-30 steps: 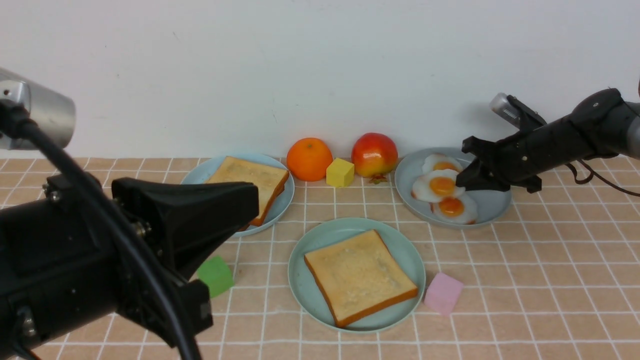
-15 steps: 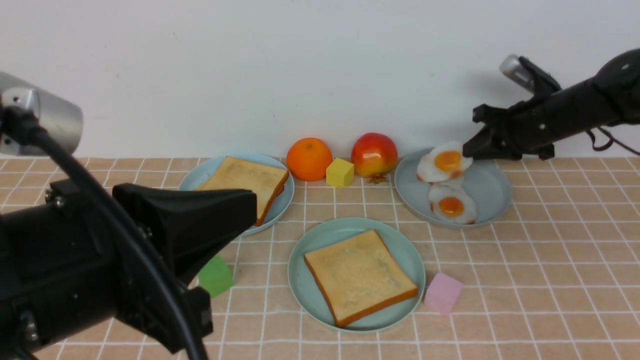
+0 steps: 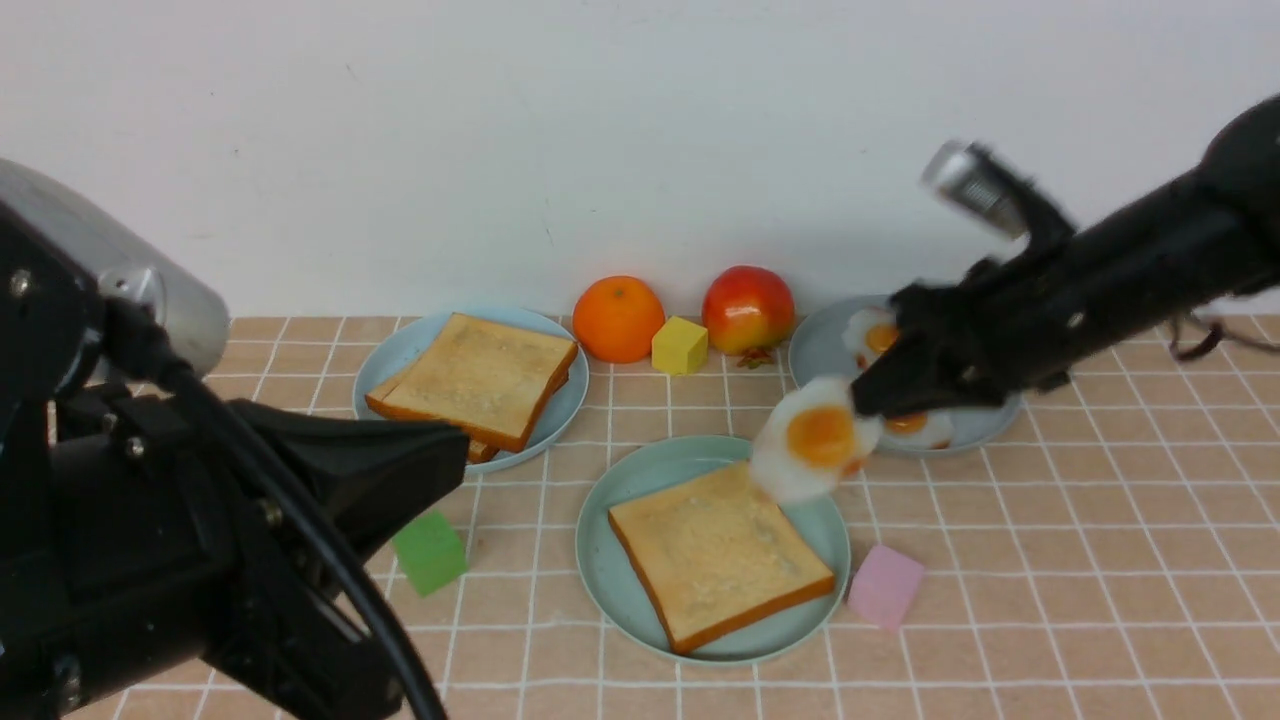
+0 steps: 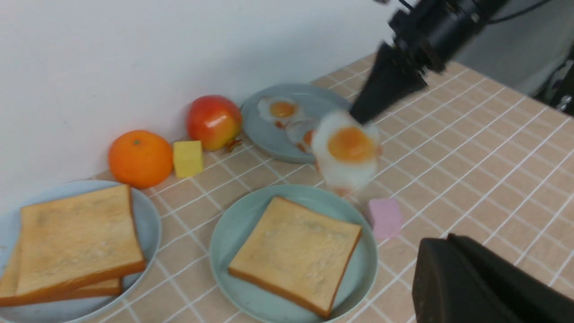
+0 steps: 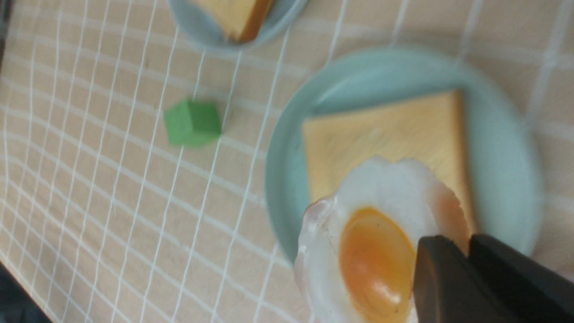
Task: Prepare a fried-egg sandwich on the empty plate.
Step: Use the right arm to place the fried egg on the slice of bread in the middle
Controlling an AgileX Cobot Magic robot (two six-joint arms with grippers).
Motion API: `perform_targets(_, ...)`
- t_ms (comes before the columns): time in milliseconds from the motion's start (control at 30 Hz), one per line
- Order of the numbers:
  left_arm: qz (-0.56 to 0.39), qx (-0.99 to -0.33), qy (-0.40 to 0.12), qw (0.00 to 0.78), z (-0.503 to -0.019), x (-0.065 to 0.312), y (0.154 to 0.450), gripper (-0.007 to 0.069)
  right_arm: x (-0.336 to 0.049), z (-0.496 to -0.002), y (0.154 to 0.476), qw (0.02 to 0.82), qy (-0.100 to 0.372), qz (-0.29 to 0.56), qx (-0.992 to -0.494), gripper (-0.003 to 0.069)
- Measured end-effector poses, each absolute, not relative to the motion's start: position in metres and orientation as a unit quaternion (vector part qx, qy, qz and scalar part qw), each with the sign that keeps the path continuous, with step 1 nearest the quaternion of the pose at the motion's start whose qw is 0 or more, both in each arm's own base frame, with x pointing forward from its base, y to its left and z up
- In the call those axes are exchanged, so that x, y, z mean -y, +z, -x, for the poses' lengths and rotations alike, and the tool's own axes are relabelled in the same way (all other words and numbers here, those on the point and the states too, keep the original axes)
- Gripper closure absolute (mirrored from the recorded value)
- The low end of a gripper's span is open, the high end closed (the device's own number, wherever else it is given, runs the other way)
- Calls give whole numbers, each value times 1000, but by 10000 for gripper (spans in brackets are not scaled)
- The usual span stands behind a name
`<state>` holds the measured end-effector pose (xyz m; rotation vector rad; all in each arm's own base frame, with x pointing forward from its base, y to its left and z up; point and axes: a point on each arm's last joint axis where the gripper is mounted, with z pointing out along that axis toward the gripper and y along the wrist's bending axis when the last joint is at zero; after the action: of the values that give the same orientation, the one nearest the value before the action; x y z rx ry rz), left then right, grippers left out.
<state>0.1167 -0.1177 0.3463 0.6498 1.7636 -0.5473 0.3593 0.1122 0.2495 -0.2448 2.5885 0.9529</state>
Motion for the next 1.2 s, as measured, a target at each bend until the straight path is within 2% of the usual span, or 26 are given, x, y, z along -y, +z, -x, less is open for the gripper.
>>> perform_targets(200,-277,-758,-220,548,-117,116,343,617,-140,-360,219,185,334,70,-922,588)
perform_targets(600,-277,-764,-214,542,-117,115,342,610,-146,-377,178,159,361,-13,-919,587)
perform_targets(700,-277,-764,-214,542,-117,115,342,608,-146,-377,175,155,359,-12,-920,559)
perform_targets(800,-277,-764,-214,542,-117,115,342,604,-146,-375,174,145,362,-14,-921,496)
perform_targets(1000,-277,-764,-215,542,-117,115,342,599,-144,-366,179,105,368,13,-924,292)
perform_targets(1100,-277,-771,-209,534,-117,115,339,596,-133,-359,199,106,360,37,-926,275)
perform_targets(1133,-277,-777,-205,527,-118,115,337,596,-127,-354,212,111,355,48,-927,288)
perform_targets(1167,-277,-780,-203,523,-119,116,336,596,-127,-354,212,111,355,48,-927,288)
perform_targets(1200,-273,-791,-199,510,-121,117,332,596,-120,-346,231,117,347,66,-928,319)
